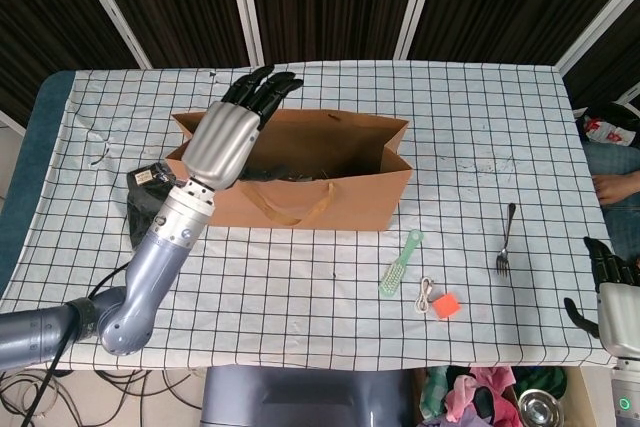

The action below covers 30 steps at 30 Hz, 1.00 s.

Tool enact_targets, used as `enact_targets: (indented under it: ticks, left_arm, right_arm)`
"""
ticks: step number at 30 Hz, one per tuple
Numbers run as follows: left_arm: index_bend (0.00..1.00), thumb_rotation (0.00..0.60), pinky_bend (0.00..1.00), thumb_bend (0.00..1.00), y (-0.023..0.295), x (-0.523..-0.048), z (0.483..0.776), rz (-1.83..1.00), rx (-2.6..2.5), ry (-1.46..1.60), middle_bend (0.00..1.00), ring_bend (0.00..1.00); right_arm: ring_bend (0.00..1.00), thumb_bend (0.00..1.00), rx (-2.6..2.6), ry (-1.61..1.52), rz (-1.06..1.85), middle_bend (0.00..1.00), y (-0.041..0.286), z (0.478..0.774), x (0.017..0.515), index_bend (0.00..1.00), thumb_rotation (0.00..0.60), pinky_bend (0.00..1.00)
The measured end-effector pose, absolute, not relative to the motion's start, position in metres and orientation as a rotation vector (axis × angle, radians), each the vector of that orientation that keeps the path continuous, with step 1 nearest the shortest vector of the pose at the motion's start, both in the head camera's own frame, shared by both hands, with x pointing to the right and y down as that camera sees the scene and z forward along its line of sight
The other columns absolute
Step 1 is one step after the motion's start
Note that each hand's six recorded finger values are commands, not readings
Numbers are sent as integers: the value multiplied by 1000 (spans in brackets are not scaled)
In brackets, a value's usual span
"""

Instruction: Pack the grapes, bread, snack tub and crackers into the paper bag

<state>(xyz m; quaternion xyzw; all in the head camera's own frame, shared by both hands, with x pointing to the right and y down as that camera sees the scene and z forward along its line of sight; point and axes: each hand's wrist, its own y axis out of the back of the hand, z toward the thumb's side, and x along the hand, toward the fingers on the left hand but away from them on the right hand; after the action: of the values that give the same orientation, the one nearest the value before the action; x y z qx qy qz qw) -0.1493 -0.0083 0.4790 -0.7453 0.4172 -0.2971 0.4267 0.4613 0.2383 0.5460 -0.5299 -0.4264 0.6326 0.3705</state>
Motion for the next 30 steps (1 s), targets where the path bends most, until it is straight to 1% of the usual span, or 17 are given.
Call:
enact_targets:
  ticks: [3, 5, 10, 13, 14, 17, 20, 26, 30]
  left_arm:
    - [127, 600, 149, 77, 0, -163, 462, -723, -1808, 1065, 118, 17]
    - [126, 600, 151, 78, 11, -181, 452, -740, -1737, 1064, 121, 21]
    - [125, 600, 148, 78, 45, -236, 443, -870, -1520, 994, 121, 21]
    - [122, 600, 146, 78, 77, -274, 447, -969, -1440, 929, 119, 21]
    - [120, 600, 142, 78, 93, -291, 451, -1016, -1430, 900, 115, 19]
    - [109, 600, 109, 78, 134, -336, 462, -1156, -1449, 859, 89, 4]
    - [98, 600, 78, 78, 165, -380, 470, -1267, -1471, 882, 66, 0]
    - [91, 600, 70, 77, 196, -445, 485, -1364, -1488, 932, 55, 0]
    - [86, 600, 38, 74, 207, -469, 495, -1403, -1532, 1010, 48, 0]
  right_arm:
    - [176, 216, -1357, -1096, 1623, 96, 238, 545, 462, 11, 600, 194]
    - [176, 216, -1355, -1096, 1624, 96, 238, 544, 463, 11, 600, 194]
    - [175, 216, -1353, -1093, 1625, 96, 238, 544, 464, 10, 600, 194]
    - [172, 216, -1360, -1072, 1624, 95, 238, 546, 463, 10, 600, 194]
    - [172, 216, -1363, -1065, 1623, 95, 238, 547, 463, 10, 600, 194]
    - [171, 216, -1370, -1055, 1615, 96, 238, 548, 461, 10, 600, 194]
    - [171, 216, -1370, -1048, 1607, 95, 238, 549, 459, 10, 600, 194]
    - [171, 216, -1361, -1045, 1595, 95, 237, 549, 457, 11, 600, 194]
    - [171, 217, -1368, -1048, 1588, 96, 237, 550, 456, 10, 600, 194]
